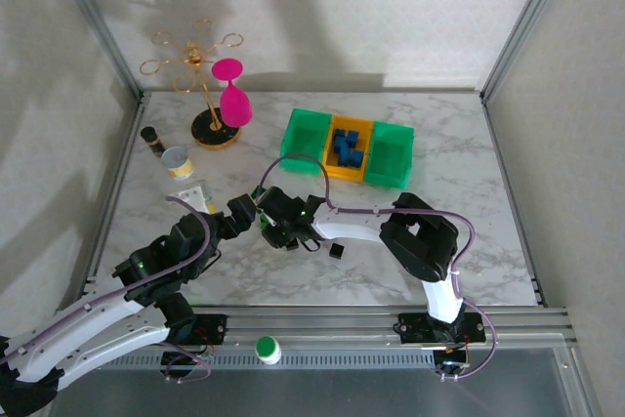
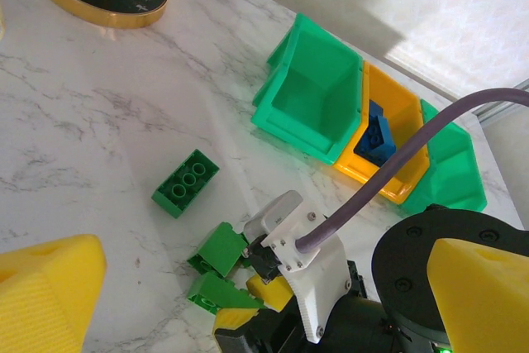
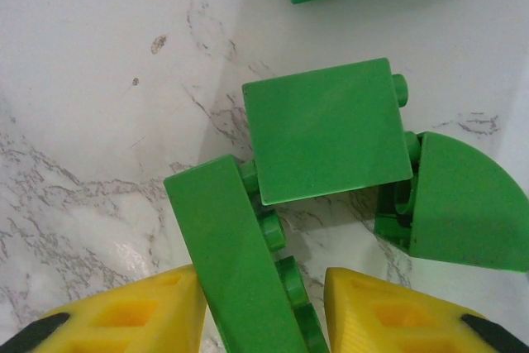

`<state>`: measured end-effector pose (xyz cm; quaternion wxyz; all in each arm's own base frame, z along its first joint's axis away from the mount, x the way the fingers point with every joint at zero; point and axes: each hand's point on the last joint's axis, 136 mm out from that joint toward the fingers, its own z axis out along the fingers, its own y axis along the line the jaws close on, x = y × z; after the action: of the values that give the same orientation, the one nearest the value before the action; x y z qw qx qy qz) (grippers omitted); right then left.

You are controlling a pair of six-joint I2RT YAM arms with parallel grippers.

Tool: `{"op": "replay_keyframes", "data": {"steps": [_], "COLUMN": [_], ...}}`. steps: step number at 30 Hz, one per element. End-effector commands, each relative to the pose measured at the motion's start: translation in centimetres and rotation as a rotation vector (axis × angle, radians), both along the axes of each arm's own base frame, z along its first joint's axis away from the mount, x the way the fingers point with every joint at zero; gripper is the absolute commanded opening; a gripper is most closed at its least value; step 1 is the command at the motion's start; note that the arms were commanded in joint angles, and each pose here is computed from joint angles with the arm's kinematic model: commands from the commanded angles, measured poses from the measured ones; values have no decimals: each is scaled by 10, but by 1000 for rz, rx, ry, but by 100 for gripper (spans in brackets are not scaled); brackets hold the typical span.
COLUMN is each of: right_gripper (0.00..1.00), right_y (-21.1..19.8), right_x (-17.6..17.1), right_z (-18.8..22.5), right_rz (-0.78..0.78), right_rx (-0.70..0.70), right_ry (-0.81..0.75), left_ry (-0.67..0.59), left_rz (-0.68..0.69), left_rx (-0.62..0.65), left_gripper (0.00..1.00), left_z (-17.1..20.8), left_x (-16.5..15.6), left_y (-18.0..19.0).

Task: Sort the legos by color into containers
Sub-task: Pick up the lego from the center of the table.

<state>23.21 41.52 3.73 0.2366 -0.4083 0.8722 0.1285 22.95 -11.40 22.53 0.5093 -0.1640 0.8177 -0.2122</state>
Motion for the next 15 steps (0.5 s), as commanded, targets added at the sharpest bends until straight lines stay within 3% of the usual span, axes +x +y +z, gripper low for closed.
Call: {"op": "replay_keyframes", "data": {"steps": [1,15], "right_gripper": [40,27], "right_y": [4,-2], "right_x": [0,1], "right_z": [0,38], "right_rz": [11,-37], "right_rx": [-12,72], "right_ry": [-12,-20], "left_ry": [-1,-15], "left_rz": [21,12], "left_rx": [12,2], "left_gripper": [100,100], "left_z": [0,10], "left_x": [2,2], "left_y": [4,3]}}
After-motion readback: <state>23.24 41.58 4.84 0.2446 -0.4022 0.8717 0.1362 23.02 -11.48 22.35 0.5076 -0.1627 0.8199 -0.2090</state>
